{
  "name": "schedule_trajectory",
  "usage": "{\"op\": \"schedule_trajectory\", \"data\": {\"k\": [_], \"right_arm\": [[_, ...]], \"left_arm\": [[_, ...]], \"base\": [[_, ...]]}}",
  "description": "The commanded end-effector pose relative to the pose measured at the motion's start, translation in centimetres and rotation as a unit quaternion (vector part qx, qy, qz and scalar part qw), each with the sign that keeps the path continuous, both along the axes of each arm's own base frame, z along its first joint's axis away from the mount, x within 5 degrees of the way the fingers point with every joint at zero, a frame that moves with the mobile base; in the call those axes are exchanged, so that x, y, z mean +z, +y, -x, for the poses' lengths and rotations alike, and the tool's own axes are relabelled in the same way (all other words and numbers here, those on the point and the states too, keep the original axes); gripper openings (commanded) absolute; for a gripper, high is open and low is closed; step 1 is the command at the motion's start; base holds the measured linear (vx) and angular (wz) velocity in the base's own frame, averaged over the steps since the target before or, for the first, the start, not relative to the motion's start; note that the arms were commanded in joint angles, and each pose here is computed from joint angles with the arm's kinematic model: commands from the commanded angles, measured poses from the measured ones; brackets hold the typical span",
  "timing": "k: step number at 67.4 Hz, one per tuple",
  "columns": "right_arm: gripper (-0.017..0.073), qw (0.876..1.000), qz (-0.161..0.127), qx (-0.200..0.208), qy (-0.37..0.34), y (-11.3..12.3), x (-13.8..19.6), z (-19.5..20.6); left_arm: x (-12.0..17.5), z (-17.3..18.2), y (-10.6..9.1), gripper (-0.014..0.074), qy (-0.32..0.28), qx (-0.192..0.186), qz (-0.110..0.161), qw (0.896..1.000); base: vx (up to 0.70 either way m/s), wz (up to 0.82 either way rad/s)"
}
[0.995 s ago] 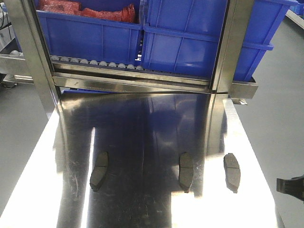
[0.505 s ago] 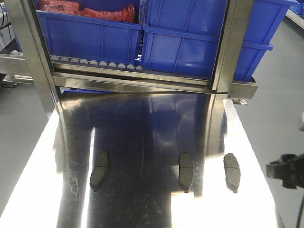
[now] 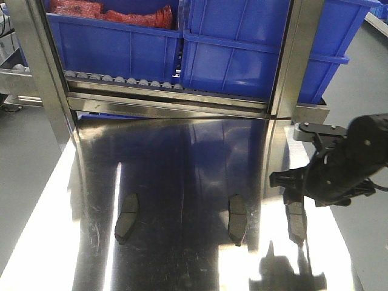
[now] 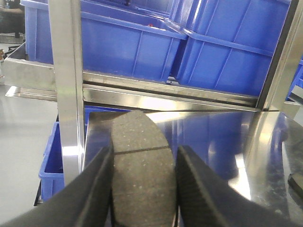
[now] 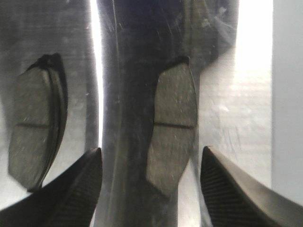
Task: Move and align brake pads A on conveyor
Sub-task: 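Lower the right gripper over the outermost brake pad nearest the right arm, then close the right gripper on the brake pad and lift it away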
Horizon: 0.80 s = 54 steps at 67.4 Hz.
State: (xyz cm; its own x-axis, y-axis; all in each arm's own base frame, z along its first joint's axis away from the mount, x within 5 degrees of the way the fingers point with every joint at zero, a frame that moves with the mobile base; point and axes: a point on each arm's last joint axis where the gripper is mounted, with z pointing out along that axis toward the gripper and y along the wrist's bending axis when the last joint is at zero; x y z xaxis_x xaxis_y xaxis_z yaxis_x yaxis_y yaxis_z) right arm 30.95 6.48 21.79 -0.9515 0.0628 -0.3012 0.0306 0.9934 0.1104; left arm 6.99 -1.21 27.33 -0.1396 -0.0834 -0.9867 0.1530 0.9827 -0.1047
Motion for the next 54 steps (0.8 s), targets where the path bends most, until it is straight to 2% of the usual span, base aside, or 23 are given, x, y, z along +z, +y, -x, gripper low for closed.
{"op": "schedule_trajectory", "data": {"k": [1,13,40,54], "right_arm": [[0.0442,1.0,0.004,0.003,-0.015,0.3,1.4,-1.7],[0.0442,0.999,0.029,0.002,0.04,0.4,-0.2,-3.5],[0.0442,0.994,0.038,0.002,0.101,0.6,-3.2,-4.5],[0.0417,0.994,0.038,0.002,0.099,0.7,-3.5,-4.6]], "left_arm": [[1.8,0.0,0.0,-0.0006,-0.055,0.0,0.014,0.998],[1.8,0.0,0.0,-0.0006,-0.055,0.0,0.014,0.998],[1.8,0.0,0.0,-0.0006,-0.054,0.0,0.013,0.998],[1.8,0.0,0.0,-0.0006,-0.054,0.0,0.013,0.998]], "base": [[0.0,0.0],[0.0,0.0],[0.0,0.0],[0.0,0.0]]}}
